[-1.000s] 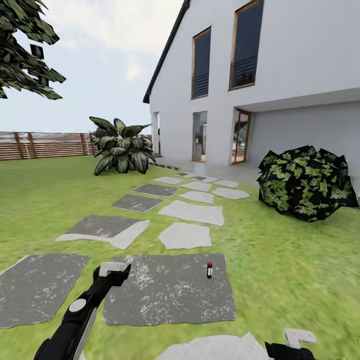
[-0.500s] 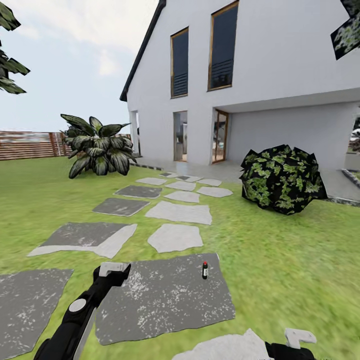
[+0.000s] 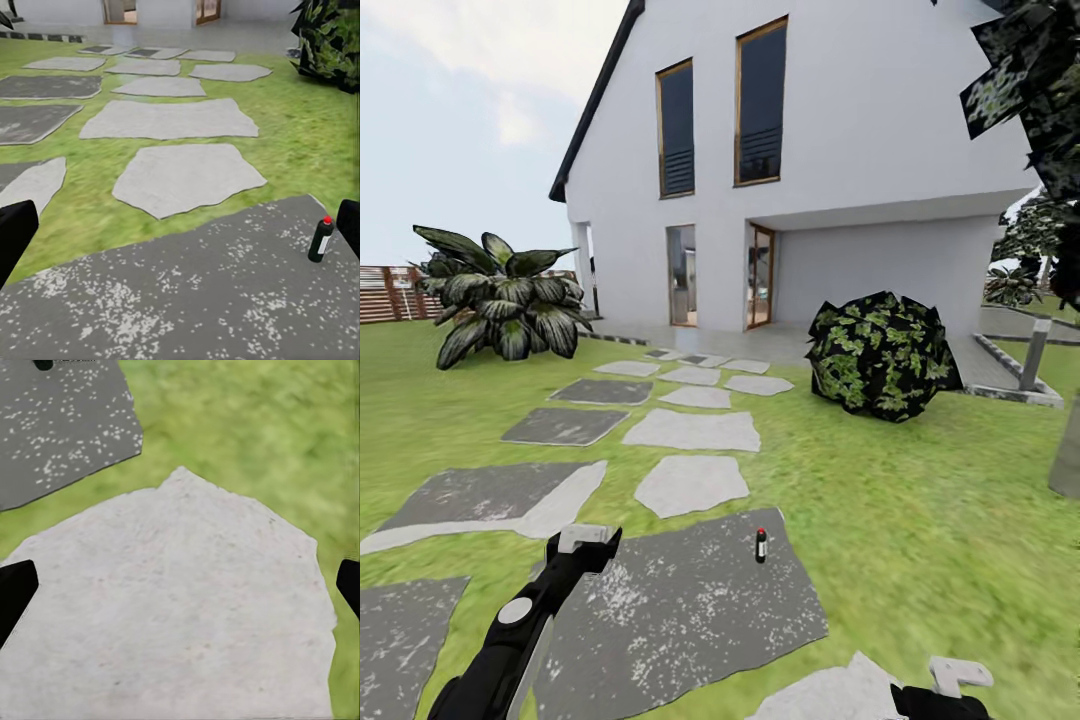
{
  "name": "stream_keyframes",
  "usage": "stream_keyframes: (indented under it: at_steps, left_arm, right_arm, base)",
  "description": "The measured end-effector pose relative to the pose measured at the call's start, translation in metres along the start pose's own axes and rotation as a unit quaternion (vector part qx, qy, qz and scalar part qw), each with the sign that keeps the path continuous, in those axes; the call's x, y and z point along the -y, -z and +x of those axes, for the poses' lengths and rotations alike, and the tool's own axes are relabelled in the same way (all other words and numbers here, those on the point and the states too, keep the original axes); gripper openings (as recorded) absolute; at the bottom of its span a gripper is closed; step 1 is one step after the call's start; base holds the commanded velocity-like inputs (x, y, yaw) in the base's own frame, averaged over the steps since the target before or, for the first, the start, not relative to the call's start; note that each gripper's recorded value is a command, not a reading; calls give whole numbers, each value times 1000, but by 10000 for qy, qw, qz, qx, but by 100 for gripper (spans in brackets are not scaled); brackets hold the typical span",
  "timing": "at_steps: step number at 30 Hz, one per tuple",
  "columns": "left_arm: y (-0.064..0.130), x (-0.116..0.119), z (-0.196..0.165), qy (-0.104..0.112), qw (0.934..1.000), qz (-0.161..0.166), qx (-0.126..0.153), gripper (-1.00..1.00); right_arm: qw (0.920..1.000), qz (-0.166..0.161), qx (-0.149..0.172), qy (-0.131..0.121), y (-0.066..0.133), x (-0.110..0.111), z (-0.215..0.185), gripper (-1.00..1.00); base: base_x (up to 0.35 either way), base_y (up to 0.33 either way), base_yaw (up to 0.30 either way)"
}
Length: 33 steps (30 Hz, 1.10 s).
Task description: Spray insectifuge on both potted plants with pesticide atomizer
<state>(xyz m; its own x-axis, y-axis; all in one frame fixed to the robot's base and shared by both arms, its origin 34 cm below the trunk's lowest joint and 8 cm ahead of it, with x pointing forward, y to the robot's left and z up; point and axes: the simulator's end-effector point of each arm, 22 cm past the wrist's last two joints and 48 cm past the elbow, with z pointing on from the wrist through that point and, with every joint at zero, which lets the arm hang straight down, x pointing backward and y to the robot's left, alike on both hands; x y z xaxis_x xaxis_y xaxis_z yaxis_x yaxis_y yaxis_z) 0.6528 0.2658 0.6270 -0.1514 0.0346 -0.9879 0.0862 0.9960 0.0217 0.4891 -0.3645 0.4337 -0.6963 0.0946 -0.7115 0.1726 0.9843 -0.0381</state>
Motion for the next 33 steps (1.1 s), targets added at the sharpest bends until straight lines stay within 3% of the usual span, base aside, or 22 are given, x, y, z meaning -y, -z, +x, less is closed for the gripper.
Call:
stream_keyframes:
  at_steps: [19,33]
  left_arm:
    - [1,0,-4,-2,10000,-1,40,100]
    - [1,0,-4,-3,10000,-2,33,100]
  right_arm:
    - [10000,-5,36,-15,1,0,-3,100]
    - [10000,-11,26,-17,1,0,-2,100]
  base:
    - [90,313,-278]
    - [90,313,-67]
